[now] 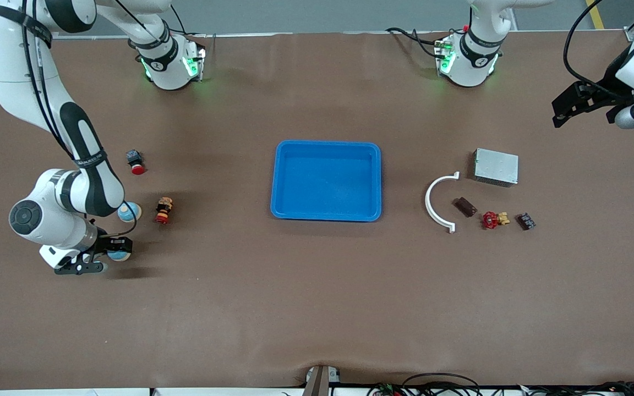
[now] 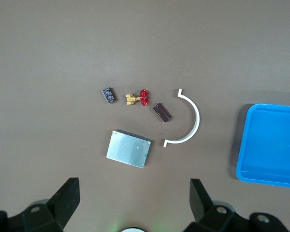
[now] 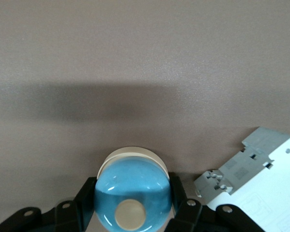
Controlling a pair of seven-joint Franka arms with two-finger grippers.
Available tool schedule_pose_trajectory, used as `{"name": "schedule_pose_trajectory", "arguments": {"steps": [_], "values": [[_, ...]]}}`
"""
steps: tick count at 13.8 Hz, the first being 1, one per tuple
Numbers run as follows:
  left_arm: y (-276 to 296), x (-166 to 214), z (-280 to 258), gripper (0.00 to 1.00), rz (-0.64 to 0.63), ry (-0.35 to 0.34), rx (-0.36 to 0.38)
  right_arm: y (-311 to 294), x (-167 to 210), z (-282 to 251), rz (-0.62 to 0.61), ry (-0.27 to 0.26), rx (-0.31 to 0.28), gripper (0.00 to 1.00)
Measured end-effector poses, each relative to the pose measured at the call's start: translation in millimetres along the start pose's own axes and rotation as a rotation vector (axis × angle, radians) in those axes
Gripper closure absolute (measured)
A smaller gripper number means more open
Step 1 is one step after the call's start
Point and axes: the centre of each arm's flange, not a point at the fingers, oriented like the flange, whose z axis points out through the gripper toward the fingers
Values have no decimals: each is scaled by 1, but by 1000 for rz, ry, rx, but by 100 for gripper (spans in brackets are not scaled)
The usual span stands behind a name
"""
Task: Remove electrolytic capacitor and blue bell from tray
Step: 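Lower the bell beside the first bell and open the right gripper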
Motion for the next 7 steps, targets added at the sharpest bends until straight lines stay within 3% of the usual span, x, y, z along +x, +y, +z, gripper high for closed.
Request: {"name": "schedule_pose_trajectory", "arguments": {"steps": [2, 6, 7], "values": [[0, 0, 0, 0, 0, 0, 0, 0, 0, 0, 2, 0, 1, 34], [0, -1, -2, 0, 0, 4, 0, -1, 0, 0, 9, 2, 9, 0], [0, -2, -3, 0, 0, 5, 0, -2, 0, 0, 7, 2, 10, 0]]}}
